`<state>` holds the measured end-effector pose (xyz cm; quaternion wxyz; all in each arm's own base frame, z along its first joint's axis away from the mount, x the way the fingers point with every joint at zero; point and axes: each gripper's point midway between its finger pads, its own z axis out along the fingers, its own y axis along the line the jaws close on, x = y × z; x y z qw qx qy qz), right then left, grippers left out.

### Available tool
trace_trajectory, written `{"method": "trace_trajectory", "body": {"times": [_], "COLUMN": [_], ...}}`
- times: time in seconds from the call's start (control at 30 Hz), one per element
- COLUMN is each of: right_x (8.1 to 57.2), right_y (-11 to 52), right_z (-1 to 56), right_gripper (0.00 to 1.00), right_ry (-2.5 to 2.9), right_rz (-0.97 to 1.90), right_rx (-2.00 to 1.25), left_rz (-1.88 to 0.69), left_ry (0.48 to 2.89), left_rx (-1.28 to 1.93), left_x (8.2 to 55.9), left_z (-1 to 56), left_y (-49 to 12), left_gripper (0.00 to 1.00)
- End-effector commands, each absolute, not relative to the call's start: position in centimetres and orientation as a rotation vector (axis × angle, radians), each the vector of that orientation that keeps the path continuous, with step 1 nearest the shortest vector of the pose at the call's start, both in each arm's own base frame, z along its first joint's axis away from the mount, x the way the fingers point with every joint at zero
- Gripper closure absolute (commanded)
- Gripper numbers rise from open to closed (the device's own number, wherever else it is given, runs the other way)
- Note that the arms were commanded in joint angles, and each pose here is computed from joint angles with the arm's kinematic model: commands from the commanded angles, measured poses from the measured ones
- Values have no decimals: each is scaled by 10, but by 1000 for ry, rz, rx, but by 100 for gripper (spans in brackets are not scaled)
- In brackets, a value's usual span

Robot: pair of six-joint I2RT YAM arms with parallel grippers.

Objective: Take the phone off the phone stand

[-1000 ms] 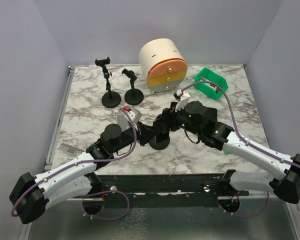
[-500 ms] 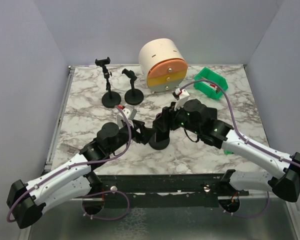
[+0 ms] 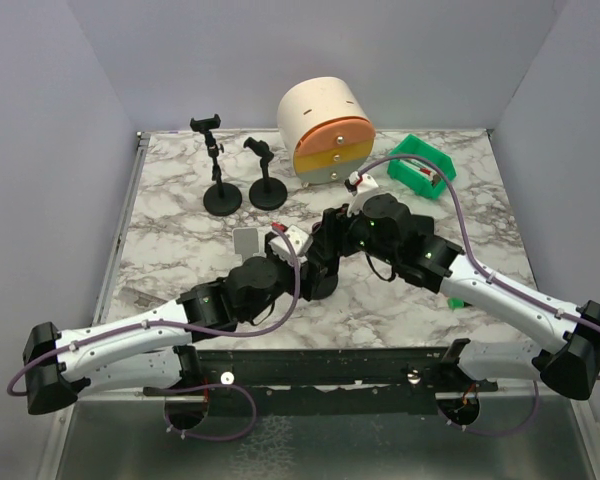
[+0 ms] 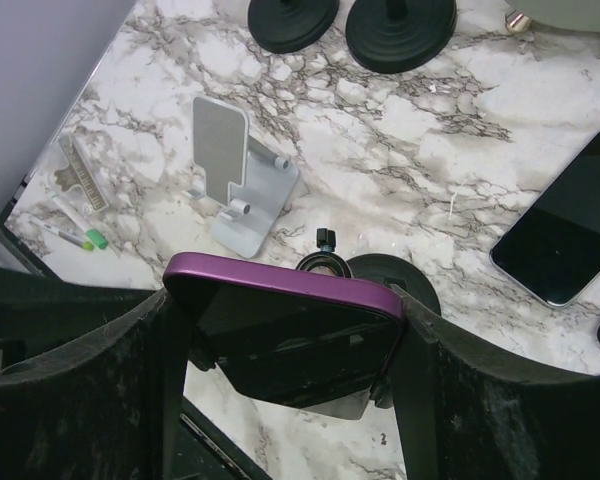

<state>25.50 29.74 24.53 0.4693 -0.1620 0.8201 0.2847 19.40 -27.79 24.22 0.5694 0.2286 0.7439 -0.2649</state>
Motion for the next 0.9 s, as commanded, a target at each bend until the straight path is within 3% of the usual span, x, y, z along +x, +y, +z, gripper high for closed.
{"method": "trace_trajectory", "body": {"times": [0.0, 0.13, 0.47, 0.63, 0.87], "right_x": [263, 262, 260, 259, 258], "right_y": [289, 288, 288, 286, 284], "right_z": [253, 253, 254, 255, 249], "right_gripper": [65, 66, 67, 71, 89], "right_ry": [2009, 2013, 2013, 2013, 2030], "right_rz": [640, 644, 659, 650, 632], "right_rx": [-347, -347, -343, -346, -364], "left_rz": [-405, -377, -340, -286, -215], "left_ry": [1744, 1734, 1729, 1740, 1755], "left_rx": [496, 438, 383, 357, 318], "left_x": [209, 215, 224, 228, 231], "left_z": [243, 247, 246, 242, 235], "left_y": [-263, -258, -260, -252, -239], "left_gripper": [31, 40, 53, 72, 100]}}
